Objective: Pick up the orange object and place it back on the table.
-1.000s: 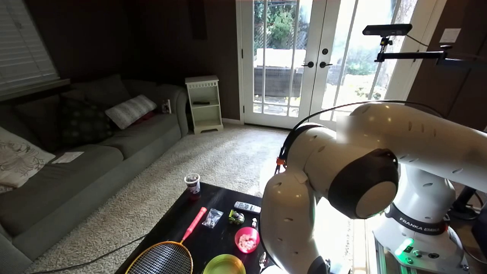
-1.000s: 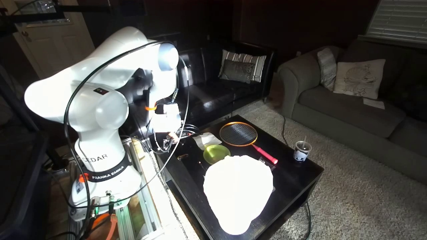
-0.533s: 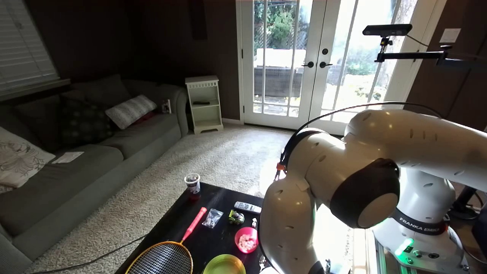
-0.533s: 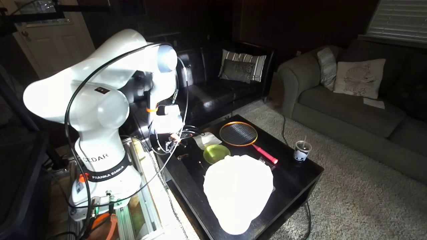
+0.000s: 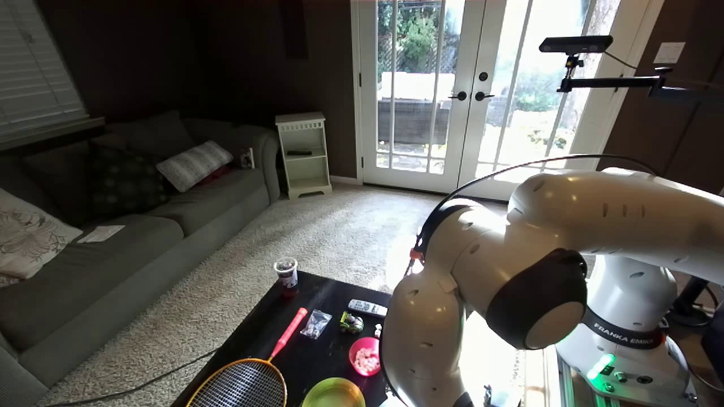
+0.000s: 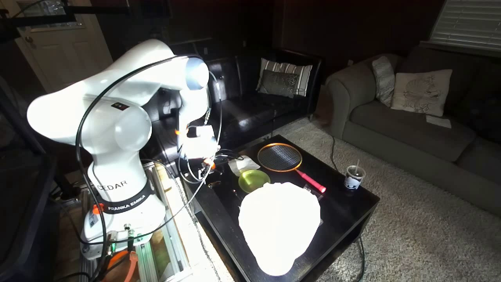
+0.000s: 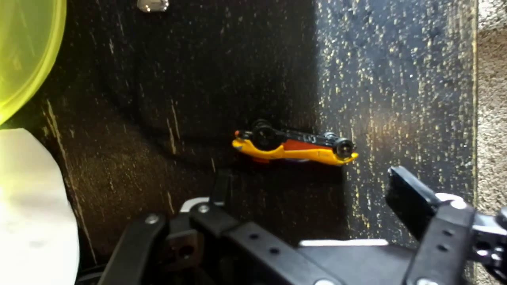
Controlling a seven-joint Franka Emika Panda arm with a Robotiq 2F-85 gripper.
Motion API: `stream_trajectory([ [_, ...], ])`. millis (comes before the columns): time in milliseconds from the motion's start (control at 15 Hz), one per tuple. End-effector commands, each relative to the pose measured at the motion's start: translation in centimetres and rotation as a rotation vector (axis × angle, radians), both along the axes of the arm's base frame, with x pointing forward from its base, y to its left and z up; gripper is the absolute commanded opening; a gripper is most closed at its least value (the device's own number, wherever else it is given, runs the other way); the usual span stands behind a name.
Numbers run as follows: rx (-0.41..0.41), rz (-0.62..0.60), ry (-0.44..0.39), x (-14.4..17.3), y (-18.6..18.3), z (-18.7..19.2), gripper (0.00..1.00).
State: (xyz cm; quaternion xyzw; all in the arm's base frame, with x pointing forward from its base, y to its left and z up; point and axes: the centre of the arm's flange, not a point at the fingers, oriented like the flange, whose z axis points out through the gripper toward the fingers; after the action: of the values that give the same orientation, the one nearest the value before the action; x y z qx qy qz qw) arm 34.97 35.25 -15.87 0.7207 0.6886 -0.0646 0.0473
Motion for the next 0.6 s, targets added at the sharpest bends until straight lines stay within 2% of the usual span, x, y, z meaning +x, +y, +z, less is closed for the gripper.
stream_trajectory([
  [0, -0.031, 0.016, -0.001, 0.19, 0.35, -1.16, 1.00],
  [533, -0.065, 0.010, 0.003, 0.62, 0.21, -2.07, 1.00],
])
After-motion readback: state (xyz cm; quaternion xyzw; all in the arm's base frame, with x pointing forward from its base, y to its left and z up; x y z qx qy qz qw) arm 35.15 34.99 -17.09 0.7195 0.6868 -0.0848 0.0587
